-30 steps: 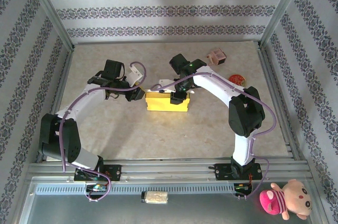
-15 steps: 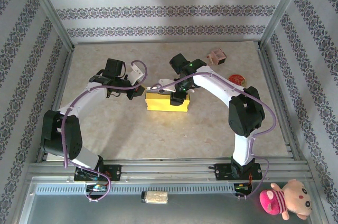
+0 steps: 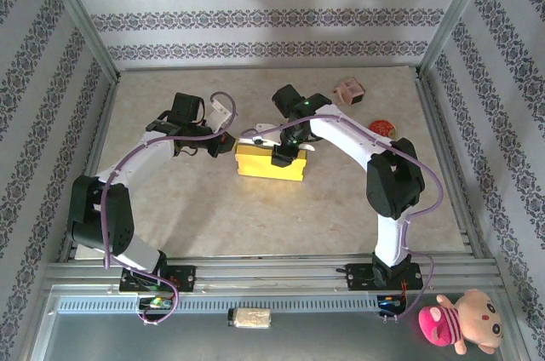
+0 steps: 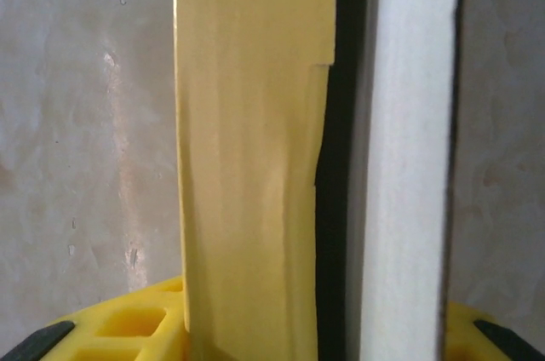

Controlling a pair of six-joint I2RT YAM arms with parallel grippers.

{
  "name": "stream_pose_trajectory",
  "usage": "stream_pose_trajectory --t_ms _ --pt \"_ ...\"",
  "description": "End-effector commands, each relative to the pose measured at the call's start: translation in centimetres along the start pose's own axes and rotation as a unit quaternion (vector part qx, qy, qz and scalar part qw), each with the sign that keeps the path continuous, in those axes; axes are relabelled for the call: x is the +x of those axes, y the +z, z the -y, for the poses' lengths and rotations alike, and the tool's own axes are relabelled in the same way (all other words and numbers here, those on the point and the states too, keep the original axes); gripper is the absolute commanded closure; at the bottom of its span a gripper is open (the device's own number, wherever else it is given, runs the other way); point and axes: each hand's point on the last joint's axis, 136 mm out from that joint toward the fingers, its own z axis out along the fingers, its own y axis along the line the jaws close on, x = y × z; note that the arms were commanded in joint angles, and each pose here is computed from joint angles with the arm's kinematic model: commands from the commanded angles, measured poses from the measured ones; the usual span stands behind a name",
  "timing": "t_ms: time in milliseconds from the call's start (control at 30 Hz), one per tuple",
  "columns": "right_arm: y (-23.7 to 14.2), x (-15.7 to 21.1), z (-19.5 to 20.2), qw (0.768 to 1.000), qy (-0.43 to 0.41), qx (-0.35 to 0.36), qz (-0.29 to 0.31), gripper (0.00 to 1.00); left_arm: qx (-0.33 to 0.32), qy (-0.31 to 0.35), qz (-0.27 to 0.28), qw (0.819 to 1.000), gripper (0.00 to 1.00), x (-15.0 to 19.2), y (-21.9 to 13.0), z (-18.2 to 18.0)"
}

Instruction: Fold the paper box

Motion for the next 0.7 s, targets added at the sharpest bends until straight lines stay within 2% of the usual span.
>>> stream_pose_trajectory --t_ms 0,267,367,467,667 --pt "1.8 -0.2 0.0 1.000 0.011 -0.014 -0.003 0.59 0.043 -0.043 0.053 0.997 1.00 -3.6 -0.2 1.9" --pt "2.0 -0.4 -0.2 1.000 0.008 -0.020 0.004 0.59 0.057 -0.115 0.040 0.991 1.00 -3.6 0.3 2.0" --pt "2.0 -0.5 -0.8 0.999 0.001 -0.032 0.010 0.55 0.063 -0.131 0.034 0.989 1.00 -3.6 0.7 1.8" --pt "2.1 -0.4 -1.4 0.999 -0.004 -0.047 0.015 0.52 0.053 -0.132 0.031 0.989 1.00 -3.6 0.9 1.4" --pt "2.0 -0.2 -1.9 0.998 -0.012 -0.054 0.016 0.52 0.050 -0.129 0.023 0.990 1.00 -3.5 1.3 1.1"
